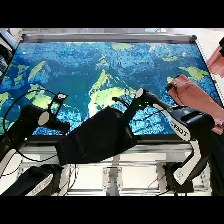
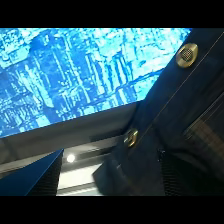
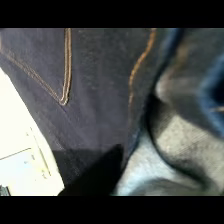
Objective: Fold the clothes and pants, and hang the long-sleeved shirts on hangers.
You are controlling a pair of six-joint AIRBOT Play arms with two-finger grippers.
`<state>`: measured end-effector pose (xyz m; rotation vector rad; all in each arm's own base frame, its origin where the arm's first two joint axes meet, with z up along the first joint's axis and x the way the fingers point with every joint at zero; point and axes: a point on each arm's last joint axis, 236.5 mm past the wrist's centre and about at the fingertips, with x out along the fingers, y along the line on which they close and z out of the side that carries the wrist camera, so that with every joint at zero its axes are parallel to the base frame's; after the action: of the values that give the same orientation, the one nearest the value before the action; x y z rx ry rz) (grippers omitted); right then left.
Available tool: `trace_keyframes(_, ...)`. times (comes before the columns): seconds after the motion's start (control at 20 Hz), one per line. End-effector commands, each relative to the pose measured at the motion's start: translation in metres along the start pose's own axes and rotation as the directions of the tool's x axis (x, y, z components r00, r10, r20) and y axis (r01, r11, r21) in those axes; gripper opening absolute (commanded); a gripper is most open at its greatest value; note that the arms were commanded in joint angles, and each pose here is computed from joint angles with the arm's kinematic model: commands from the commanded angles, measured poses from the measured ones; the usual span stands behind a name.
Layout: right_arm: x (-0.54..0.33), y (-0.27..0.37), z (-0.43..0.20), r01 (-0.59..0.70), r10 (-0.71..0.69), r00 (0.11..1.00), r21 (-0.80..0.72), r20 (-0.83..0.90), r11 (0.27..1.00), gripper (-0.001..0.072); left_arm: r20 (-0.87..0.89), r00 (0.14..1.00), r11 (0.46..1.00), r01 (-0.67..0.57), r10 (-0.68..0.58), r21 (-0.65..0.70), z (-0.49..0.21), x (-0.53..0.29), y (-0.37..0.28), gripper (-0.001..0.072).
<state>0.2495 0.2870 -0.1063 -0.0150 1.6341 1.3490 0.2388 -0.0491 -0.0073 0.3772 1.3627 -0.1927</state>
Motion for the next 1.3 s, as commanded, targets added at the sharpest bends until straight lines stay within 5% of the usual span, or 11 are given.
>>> trace_keyframes(0.0, 0.01, 0.013, 0.005, -0.003, 0.003, 1.0, 0.006, -0.018, 1.0, 0.0071, 0.001, 1.0, 1.0, -0.001, 0.001, 0.0, 0.0, 0.0, 0.0, 0.0677)
trace_keyframes(0.05, 0.004, 0.013, 0.011, 0.008, -0.008, 1.0, 0.028, -0.007, 1.0, 0.0017, 0.001, 1.0, 1.0, -0.001, 0.001, 0.001, 0.0, 0.0, 0.0, 0.0677)
trace_keyframes(0.3, -0.115, 0.016, 0.078, 0.122, -0.139, 0.958, 0.084, 0.25, 0.989, 0.0017, 0.0, 1.0, 1.0, 0.0, 0.0, 0.001, 0.0, 0.0, 0.0, 0.0677)
trace_keyframes(0.5, -0.278, 0.005, 0.094, 0.269, -0.35, 0.787, 0.227, 0.508, 0.936, 0.0016, 0.0, 1.0, 1.0, 0.0, 0.0, 0.001, 0.0, 0.0, 0.0, 0.0677)
trace_keyframes(0.75, -0.422, -0.026, 0.006, 0.229, -0.552, 0.606, 0.539, 0.573, 0.811, 0.0016, 0.0, 1.0, 1.0, -0.001, 0.001, 0.001, 0.0, 0.0, 0.0, 0.0677)
trace_keyframes(0.9, -0.457, -0.058, -0.08, 0.174, -0.649, 0.571, 0.699, 0.502, 0.694, 0.0017, 0.0, 1.0, 1.0, 0.0, 0.0, 0.001, 0.0, 0.0, 0.0, 0.0677)
trace_keyframes(1.25, -0.532, -0.081, -0.235, 0.049, -0.821, 0.359, 0.87, 0.443, 0.491, 0.0016, 0.0, 1.0, 1.0, 0.0, 0.0, 0.001, 0.0, 0.0, 0.0, 0.0677)
